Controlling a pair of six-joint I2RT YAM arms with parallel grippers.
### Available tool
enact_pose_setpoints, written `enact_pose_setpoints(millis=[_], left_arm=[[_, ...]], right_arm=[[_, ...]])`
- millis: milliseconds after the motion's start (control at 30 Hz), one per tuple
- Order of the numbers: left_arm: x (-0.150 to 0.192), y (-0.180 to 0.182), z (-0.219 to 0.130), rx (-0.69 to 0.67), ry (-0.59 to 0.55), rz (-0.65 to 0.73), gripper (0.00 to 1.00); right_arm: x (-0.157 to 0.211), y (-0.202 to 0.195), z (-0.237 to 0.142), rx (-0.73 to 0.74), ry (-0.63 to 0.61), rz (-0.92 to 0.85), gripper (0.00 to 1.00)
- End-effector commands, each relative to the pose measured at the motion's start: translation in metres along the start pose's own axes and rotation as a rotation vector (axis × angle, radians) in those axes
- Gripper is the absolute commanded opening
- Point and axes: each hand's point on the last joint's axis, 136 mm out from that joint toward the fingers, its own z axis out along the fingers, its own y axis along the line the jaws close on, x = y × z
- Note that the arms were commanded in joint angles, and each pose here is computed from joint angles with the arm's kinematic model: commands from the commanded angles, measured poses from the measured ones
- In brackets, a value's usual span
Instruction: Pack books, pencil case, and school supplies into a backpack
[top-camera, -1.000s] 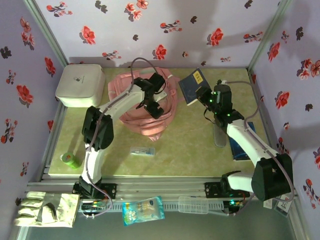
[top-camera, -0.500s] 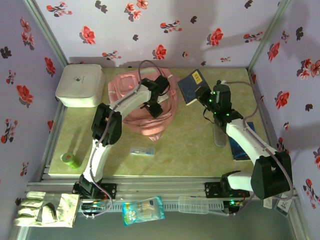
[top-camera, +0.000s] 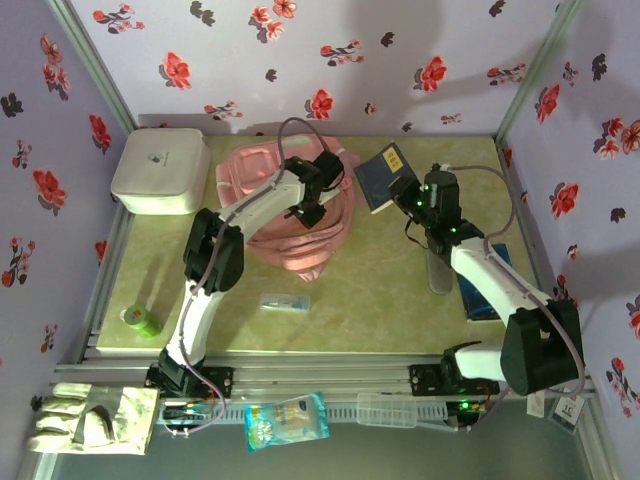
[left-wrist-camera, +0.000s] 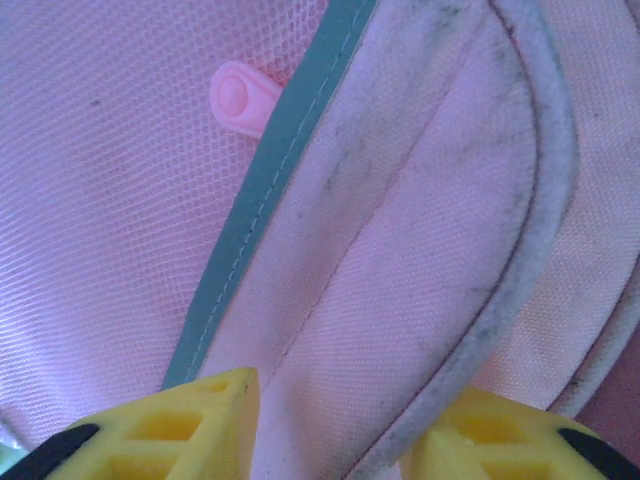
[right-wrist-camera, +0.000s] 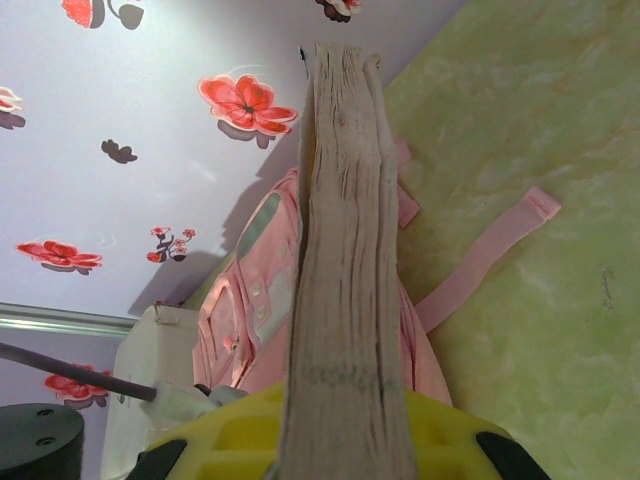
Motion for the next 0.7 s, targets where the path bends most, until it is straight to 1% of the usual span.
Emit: enact_pose_setpoints(millis=[0,233,400,500,667], left_arm=[[-0.017,0.027,-0.03,-0.081,-0.122,-0.086,0.37],[-0.015,0.03,-0.028,-0.096,-0.12,-0.107,0.25],[-0.027,0.038,-0.047,-0.108,-0.197,-0.135,0.01],[-0.038,0.05,-0.067,-0.127,-0.277,-0.174,0.0],[-0.055,0.069,-0.111,-0.154,-0.425,-0.23,0.0]], right_arm=[[-0.011,0.011,-0.003,-0.05,-0.05,0.001,0.12],[-0.012,0.009,-0.004,-0.042,-0.054,-0.001,0.12],[-0.014,0.006,-0.012,-0.021,-0.075,-0.022,0.12],[-0.018,-0.001,-0.018,0.005,-0.099,-0.026,0.12],[-0.018,-0.01,-0.024,0.031,-0.114,-0.024,0.12]])
